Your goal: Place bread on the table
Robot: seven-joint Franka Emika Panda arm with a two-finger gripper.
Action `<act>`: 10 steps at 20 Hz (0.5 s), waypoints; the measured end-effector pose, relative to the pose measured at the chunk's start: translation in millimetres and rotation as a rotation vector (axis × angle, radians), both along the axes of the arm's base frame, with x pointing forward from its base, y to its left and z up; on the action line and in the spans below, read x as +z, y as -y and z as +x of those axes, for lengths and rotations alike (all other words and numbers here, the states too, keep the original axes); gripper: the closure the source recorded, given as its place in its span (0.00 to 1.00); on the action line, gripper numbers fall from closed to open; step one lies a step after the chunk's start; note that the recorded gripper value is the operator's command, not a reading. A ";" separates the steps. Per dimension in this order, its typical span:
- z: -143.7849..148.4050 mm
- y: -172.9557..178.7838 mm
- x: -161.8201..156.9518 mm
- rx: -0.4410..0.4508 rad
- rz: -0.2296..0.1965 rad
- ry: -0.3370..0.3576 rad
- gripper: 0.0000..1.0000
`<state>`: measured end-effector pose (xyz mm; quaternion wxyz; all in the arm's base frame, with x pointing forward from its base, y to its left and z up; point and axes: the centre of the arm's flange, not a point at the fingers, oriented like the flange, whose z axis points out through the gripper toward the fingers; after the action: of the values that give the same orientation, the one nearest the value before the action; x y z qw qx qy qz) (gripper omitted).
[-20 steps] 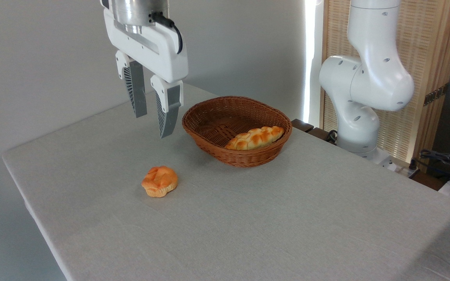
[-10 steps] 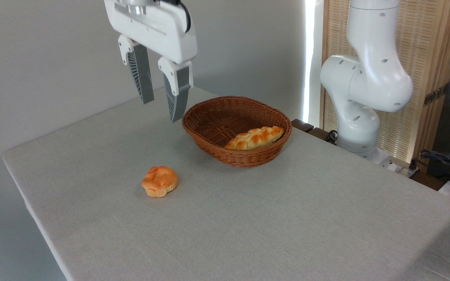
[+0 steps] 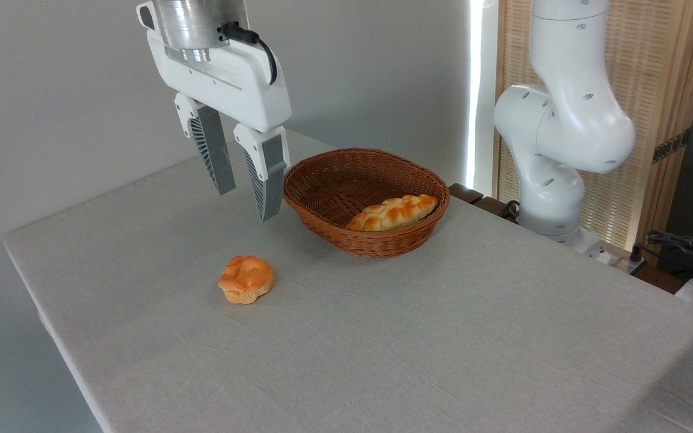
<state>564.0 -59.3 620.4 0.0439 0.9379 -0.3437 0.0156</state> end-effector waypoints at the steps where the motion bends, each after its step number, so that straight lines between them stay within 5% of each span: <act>1: 0.1 -0.1 1.0 0.000 0.000 0.003 0.00; 10: 4.0 4.3 4.3 -0.004 -0.004 0.042 0.00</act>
<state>567.9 -63.6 624.7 0.0384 0.9367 -0.3462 0.0359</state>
